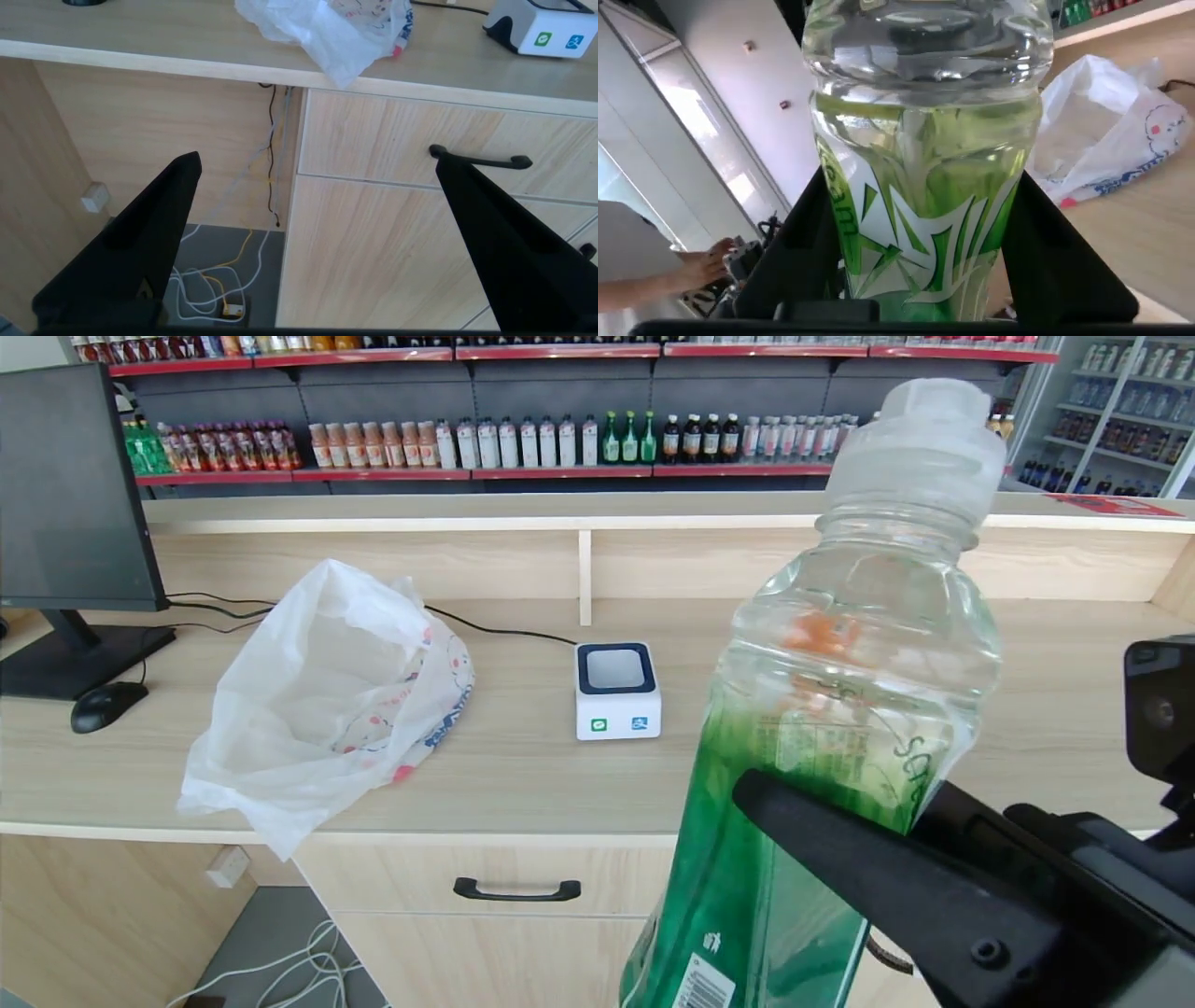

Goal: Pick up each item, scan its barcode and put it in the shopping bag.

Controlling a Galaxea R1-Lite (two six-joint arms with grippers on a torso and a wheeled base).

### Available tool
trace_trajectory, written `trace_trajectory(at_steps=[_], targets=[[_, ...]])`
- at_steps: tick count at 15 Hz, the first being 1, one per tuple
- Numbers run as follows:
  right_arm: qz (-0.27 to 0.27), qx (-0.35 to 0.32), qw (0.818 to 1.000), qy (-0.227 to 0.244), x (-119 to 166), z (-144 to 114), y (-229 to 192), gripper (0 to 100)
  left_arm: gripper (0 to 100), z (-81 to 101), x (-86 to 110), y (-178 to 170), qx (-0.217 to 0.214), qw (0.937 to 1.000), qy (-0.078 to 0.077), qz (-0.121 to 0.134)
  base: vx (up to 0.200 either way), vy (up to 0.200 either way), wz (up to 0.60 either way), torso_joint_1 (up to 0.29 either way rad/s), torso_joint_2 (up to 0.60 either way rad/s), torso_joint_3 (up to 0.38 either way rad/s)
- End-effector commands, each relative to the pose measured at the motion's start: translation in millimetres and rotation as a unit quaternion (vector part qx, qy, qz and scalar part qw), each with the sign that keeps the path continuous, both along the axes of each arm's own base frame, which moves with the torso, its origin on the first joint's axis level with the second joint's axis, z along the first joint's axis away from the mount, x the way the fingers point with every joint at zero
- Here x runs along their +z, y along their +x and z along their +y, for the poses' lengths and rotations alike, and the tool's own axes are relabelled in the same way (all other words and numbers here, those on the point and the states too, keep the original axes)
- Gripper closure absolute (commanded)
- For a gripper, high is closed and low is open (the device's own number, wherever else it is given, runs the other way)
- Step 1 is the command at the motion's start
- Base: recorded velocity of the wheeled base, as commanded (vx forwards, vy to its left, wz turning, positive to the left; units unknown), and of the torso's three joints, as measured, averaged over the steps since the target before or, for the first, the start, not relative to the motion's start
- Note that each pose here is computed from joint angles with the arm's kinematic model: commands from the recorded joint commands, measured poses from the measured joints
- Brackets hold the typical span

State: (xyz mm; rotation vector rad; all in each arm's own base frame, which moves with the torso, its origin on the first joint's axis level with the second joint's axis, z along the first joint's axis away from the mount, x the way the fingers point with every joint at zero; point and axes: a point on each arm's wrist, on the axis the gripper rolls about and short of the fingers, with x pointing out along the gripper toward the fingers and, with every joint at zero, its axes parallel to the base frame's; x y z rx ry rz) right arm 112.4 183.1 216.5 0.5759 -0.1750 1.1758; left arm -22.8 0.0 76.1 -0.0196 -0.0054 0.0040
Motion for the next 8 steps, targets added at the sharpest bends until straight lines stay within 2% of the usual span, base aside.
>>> trace_trajectory(at_steps=[1, 2, 5, 8], targets=[[-0.039, -0.063, 0.997, -0.025, -2, -10, 16, 100, 0, 0.0, 0.1, 0, 0.000, 1.0000, 0.000, 0.000, 0.000, 0.000, 0.00, 0.000, 0.00, 0.000], [-0.052, -0.085, 0.995, -0.033, -2, -13, 21, 100, 0, 0.0, -0.1, 0, 0.000, 1.0000, 0.001, 0.000, 0.000, 0.000, 0.00, 0.000, 0.00, 0.000], [-0.109, -0.203, 0.969, -0.087, -6, -39, 47, 100, 0, 0.0, -0.1, 0, 0.000, 1.0000, 0.001, 0.000, 0.000, 0.000, 0.00, 0.000, 0.00, 0.000], [-0.135, -0.329, 0.925, -0.131, -6, -77, 75, 100, 0, 0.0, -0.1, 0, 0.000, 1.0000, 0.001, 0.001, 0.000, 0.000, 0.00, 0.000, 0.00, 0.000]])
